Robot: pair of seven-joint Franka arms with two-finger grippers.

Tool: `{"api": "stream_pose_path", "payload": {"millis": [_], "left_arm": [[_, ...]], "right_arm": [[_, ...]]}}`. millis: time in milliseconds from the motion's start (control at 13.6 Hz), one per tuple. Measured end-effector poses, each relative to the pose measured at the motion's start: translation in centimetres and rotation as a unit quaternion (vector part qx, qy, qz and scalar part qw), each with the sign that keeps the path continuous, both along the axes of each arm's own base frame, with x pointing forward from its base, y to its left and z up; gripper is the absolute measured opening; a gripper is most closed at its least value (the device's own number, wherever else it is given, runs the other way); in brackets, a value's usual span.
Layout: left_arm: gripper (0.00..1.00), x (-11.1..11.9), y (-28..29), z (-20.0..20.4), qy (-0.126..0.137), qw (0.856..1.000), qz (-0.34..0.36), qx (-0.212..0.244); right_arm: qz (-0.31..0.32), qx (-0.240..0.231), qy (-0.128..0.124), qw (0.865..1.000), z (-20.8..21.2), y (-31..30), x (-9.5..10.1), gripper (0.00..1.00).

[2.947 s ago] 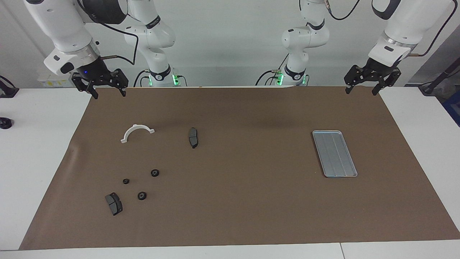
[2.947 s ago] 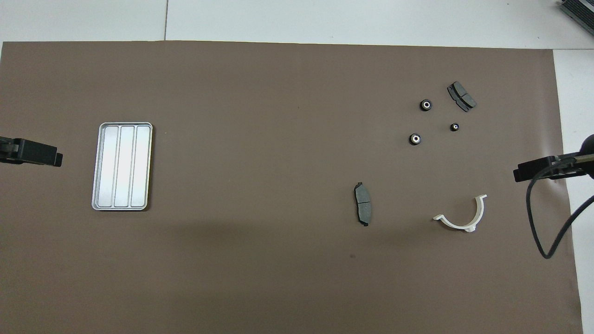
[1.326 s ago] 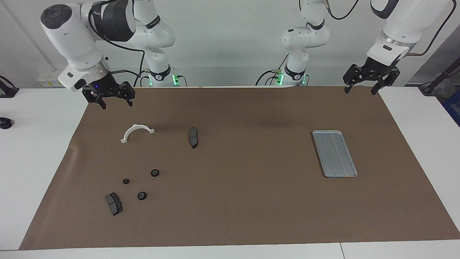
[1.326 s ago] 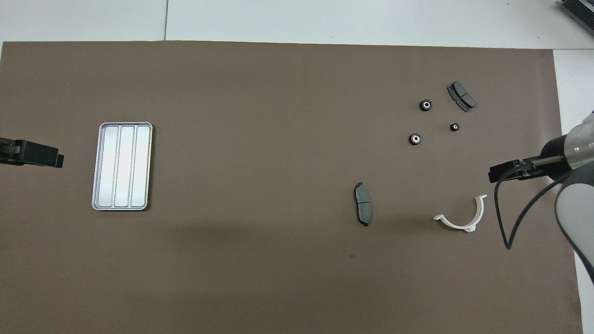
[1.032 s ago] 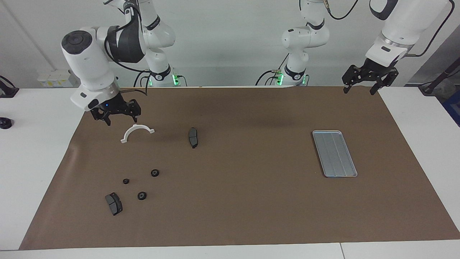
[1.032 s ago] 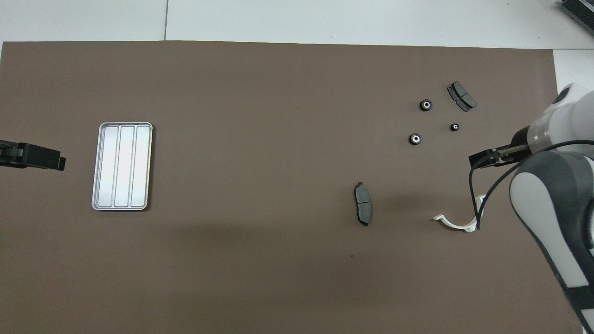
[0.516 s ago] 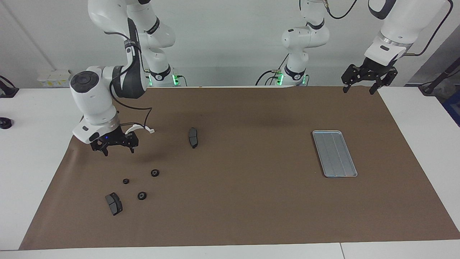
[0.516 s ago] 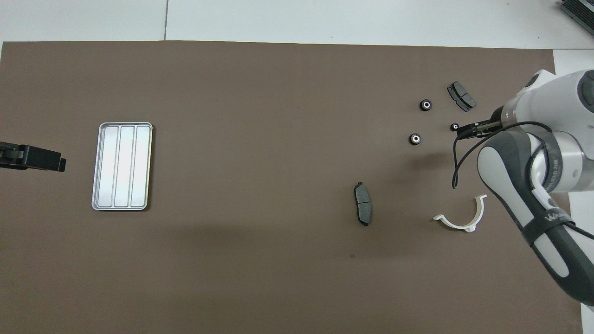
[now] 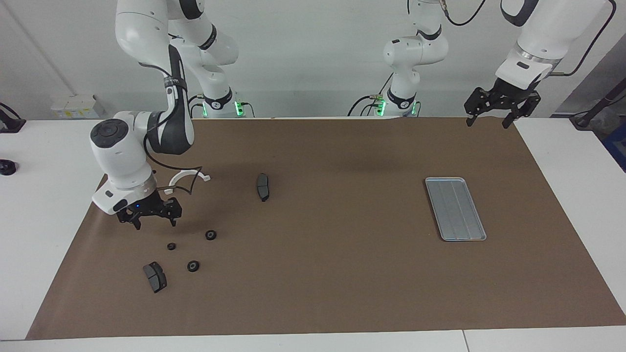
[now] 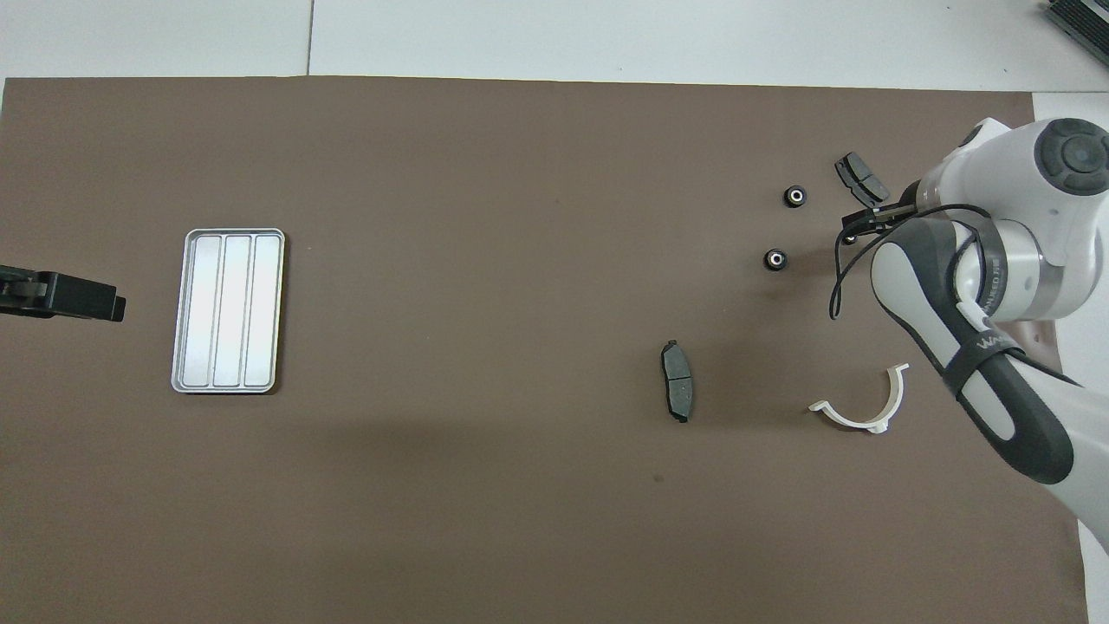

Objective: Pick bearing gear from pile to tray
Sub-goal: 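Lower the right gripper and close it on one black gear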

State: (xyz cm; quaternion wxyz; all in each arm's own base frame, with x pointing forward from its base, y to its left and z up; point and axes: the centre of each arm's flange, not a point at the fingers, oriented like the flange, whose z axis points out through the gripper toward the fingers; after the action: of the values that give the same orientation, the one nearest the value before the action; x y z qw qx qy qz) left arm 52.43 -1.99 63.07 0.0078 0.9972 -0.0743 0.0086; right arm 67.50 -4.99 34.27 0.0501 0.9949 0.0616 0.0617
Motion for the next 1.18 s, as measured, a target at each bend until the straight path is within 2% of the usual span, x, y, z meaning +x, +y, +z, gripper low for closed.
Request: {"api": "stream_pose_path", "payload": {"millis": [295,368,1179], "left_arm": [[1.00,0.0,0.0,-0.3,0.002,1.000,0.000,0.000],[1.00,0.0,0.0,-0.3,0.002,1.000,0.000,0.000],[1.00,-0.3,-0.2,-0.5,0.005,1.000,-0.001,0.001]], "right_arm": [[-0.017,0.003,-0.001,1.000,-2.0,0.0,2.0,0.97],[-0.022,0.004,0.000,1.000,-2.3,0.2,2.2,0.93],[-0.031,0.005,0.024,0.999,-3.4,0.9,1.8,0.74]]}}
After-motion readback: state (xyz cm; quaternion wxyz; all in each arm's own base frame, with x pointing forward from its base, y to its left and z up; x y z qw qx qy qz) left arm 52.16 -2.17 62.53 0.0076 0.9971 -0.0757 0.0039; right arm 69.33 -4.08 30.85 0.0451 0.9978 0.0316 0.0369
